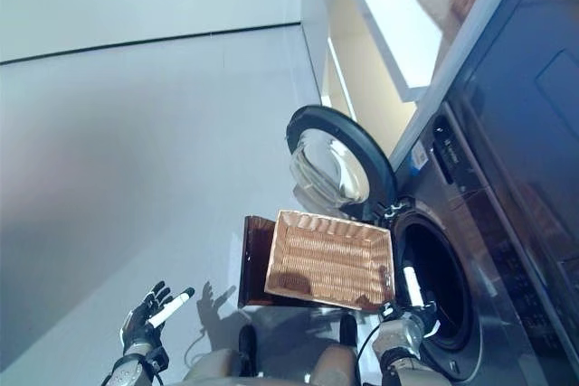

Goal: Pick up the clothes and place them into the washing machine

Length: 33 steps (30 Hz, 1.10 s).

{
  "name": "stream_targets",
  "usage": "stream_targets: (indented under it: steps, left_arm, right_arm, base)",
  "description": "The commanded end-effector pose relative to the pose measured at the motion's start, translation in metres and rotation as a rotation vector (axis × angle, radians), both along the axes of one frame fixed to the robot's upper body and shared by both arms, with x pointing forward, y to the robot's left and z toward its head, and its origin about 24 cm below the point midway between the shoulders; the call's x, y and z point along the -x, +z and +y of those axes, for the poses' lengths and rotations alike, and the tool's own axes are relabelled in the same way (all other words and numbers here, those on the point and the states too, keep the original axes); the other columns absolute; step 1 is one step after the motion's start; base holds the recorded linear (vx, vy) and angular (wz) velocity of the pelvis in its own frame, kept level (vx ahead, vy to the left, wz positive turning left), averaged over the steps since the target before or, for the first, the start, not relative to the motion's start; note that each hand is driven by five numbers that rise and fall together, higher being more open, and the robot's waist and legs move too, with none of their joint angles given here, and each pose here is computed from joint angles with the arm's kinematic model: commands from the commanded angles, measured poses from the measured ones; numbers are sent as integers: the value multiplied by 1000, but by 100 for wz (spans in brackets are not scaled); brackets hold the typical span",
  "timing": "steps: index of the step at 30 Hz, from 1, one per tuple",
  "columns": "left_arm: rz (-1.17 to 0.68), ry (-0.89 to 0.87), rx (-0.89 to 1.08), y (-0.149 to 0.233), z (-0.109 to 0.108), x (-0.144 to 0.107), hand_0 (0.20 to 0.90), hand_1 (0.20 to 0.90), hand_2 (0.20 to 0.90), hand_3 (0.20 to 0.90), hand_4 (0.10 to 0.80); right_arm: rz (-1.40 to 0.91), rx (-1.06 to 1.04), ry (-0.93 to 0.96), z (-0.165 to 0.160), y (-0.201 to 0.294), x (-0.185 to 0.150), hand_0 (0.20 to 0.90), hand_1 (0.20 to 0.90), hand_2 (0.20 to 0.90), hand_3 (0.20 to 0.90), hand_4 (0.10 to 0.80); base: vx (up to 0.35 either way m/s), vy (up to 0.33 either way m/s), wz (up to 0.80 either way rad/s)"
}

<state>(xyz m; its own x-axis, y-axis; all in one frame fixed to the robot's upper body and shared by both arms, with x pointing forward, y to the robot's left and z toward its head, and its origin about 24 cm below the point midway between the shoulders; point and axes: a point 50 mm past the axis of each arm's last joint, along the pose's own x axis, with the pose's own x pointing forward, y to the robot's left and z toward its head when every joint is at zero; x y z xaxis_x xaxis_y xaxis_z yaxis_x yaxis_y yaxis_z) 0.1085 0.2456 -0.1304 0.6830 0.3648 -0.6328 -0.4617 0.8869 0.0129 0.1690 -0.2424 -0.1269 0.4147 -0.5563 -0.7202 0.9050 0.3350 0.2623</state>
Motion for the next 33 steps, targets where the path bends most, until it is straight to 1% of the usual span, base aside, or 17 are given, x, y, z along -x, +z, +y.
stream_targets:
  steps: [1,5,9,13,16,18,21,25,26,27,29,31,33]
  left_arm:
    - [-43,60,-77,9,21,1,900,900,900,900,800]
    - [12,66,-82,3,20,8,900,900,900,900,800]
    - [39,63,-92,0,19,9,900,900,900,900,800]
    - [69,36,-92,-4,14,12,900,900,900,900,800]
    - [85,2,-91,-6,8,11,900,900,900,900,800]
    - [88,-12,-91,-7,5,9,900,900,900,900,800]
    - [79,-8,-77,-7,2,10,900,900,900,900,800]
    - [74,-37,-78,-7,-3,7,900,900,900,900,800]
    - [77,-48,-77,-7,-5,6,900,900,900,900,800]
    - [87,-71,-82,-8,-7,5,900,900,900,900,800]
    - [94,-94,-86,-9,-9,4,900,900,900,900,800]
    - [99,-102,-81,-9,-11,5,900,900,900,900,800]
    - [102,-101,-77,-10,-12,6,900,900,900,900,800]
  right_arm:
    - [-59,98,128,-6,11,-12,900,900,900,900,800]
    - [22,153,299,3,4,-3,900,900,900,900,800]
    - [32,195,456,13,3,0,900,900,900,900,800]
    - [97,313,653,17,3,3,900,900,900,900,800]
    - [208,366,765,15,-4,13,900,900,900,900,800]
    - [240,387,816,17,-6,15,900,900,900,900,800]
    - [272,381,803,17,-9,23,900,900,900,900,800]
    - [325,418,847,17,-12,27,900,900,900,900,800]
    - [331,419,871,20,-13,27,900,900,900,900,800]
    - [333,448,968,28,-14,26,900,900,900,900,800]
    - [325,503,1062,34,-12,21,900,900,900,900,800]
    - [328,514,1093,35,-12,22,900,900,900,900,800]
    - [318,501,1079,36,-12,22,900,900,900,900,800]
  base:
    - [99,-1,-3]
    - [71,-4,-7]
    - [45,-21,-8]
    - [34,-12,-7]
    - [28,-17,-7]
    - [12,-11,-2]
    - [10,-5,-1]
    - [8,-10,-3]
    - [0,0,0]
    - [0,0,0]
    - [6,-20,-6]
    - [6,-14,-10]
    - [16,-16,-7]
